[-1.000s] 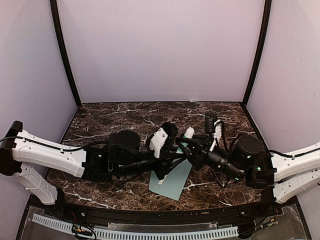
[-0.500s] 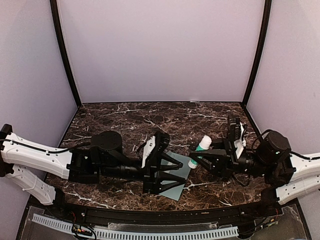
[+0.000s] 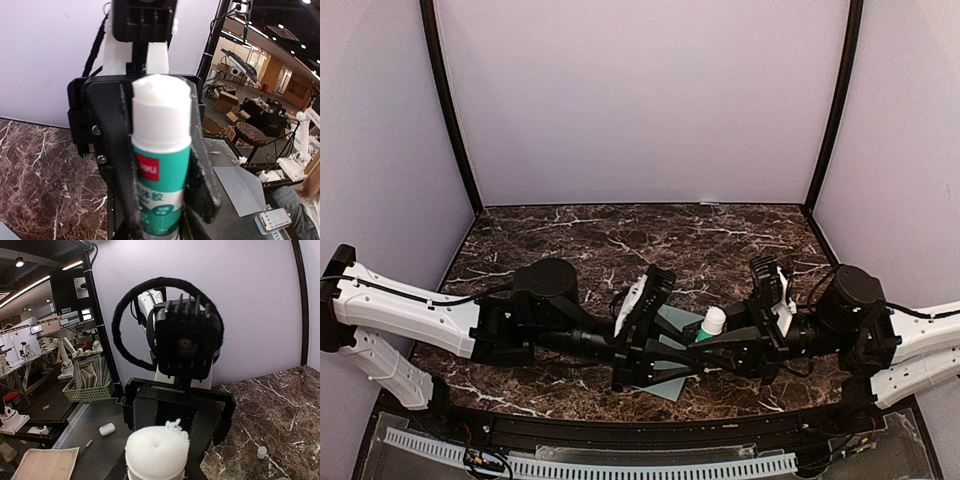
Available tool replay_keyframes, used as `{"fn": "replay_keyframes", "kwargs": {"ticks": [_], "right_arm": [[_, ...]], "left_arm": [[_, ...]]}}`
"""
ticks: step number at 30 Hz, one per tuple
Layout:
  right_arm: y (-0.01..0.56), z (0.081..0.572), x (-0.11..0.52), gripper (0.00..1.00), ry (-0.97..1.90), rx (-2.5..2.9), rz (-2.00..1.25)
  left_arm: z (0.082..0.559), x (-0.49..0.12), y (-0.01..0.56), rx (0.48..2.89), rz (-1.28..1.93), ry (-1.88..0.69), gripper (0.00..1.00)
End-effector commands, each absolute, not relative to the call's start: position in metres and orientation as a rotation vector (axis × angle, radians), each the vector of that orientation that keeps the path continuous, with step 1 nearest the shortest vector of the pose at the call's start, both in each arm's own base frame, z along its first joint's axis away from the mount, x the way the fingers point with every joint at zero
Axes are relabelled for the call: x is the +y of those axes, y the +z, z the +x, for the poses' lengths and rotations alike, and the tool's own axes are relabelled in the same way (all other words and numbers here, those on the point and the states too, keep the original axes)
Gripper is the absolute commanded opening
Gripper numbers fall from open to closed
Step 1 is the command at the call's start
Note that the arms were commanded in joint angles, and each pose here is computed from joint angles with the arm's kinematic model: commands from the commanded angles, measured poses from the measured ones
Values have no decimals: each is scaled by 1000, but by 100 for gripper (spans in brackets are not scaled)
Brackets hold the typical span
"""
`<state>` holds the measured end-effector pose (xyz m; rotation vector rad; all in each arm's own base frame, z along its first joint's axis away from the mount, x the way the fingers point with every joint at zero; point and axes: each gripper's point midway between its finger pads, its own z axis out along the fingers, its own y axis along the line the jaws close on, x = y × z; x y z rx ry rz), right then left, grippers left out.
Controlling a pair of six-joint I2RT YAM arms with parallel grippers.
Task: Place the letter into the envelope and seal it
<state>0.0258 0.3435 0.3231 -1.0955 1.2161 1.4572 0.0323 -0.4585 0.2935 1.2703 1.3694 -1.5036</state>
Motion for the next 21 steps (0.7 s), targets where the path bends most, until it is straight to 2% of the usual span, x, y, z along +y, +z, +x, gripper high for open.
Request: {"fn": "replay_keyframes", "kwargs": {"ticks": [1, 6, 7, 10, 11, 12, 16, 21], "right_arm": [[347, 26, 341, 0, 1492, 1148, -1051], [347, 35, 342, 0, 1482, 1185, -993], [346, 38, 342, 6, 1474, 1199, -976], [343, 47, 342, 49, 1449, 1231, -930], [342, 48, 341, 59, 1444, 1236, -916], [342, 50, 339, 64, 1441, 1235, -902], [344, 54, 328, 66, 1442, 1207, -843], [346, 54, 321, 52, 1454, 1179, -811]], "left_arm": [[28, -462, 317, 1282, 1262, -1548, 17], [29, -461, 316, 1280, 1254, -1544, 1], [29, -460, 315, 1281, 1250, -1544, 0], [32, -457, 321, 1263, 1210, -1542, 0], [34, -455, 321, 1265, 1194, -1535, 0], [35, -453, 325, 1251, 1175, -1539, 0], [42, -445, 332, 1233, 1102, -1526, 0], [46, -442, 335, 1228, 1062, -1522, 0]]}}
